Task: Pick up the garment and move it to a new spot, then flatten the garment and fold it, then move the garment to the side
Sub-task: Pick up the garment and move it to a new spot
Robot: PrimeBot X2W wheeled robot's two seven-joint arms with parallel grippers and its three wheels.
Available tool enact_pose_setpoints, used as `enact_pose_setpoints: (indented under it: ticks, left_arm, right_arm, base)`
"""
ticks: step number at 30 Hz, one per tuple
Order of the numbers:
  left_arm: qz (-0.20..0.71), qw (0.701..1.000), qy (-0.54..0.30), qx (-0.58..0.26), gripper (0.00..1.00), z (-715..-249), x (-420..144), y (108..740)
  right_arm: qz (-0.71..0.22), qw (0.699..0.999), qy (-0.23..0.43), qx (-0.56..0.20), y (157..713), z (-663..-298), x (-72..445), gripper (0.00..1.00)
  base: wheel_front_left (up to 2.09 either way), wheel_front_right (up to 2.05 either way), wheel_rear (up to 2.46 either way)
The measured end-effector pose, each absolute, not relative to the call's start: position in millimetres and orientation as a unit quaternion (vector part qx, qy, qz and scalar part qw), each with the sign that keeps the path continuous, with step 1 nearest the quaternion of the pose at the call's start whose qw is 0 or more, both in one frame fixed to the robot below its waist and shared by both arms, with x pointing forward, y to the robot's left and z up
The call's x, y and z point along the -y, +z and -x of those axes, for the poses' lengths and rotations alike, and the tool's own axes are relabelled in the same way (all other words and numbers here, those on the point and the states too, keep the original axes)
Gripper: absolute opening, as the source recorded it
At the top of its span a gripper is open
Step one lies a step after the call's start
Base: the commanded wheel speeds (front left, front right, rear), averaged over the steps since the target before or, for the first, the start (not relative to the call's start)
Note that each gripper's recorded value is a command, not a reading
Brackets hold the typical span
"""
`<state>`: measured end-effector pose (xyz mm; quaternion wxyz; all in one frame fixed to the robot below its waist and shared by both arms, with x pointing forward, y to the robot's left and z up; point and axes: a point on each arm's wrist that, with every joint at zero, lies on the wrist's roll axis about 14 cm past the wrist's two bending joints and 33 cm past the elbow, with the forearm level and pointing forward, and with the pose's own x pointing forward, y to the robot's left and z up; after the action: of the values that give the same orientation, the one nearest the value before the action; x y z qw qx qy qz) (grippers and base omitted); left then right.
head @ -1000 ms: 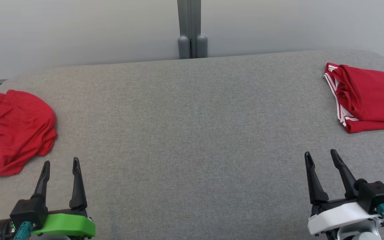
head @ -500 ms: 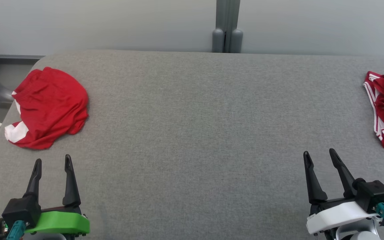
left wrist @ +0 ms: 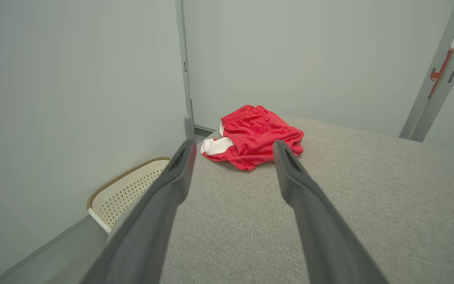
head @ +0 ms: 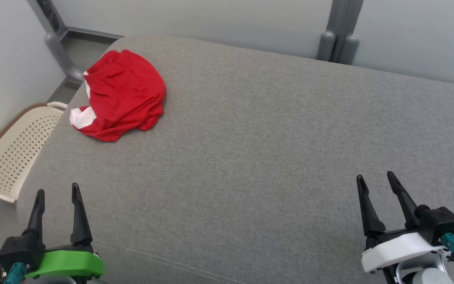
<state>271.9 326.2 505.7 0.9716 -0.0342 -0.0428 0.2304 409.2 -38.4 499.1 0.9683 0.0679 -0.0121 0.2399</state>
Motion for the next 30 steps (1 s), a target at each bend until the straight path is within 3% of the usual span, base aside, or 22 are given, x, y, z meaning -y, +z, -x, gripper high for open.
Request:
enact_pose_setpoints:
  ticks: [15,23,30]
  left_arm:
    - [0.029,0.95,0.311,0.03,1.0,-220,-358,500]
    - [0.029,0.955,0.293,0.039,1.0,-245,-357,506]
    - [0.011,0.96,0.268,0.075,1.0,-306,-375,537]
  right_arm:
    - [-0.073,0.949,0.308,-0.004,491,-413,-12,1.0]
    - [-0.06,0.957,0.285,-0.007,488,-421,9,1.0]
    - [-0.026,0.969,0.246,0.005,493,-450,47,1.0]
  base:
    - [0.0,0.0,0.0]
    - [0.0,0.0,0.0]
    - [0.0,0.0,0.0]
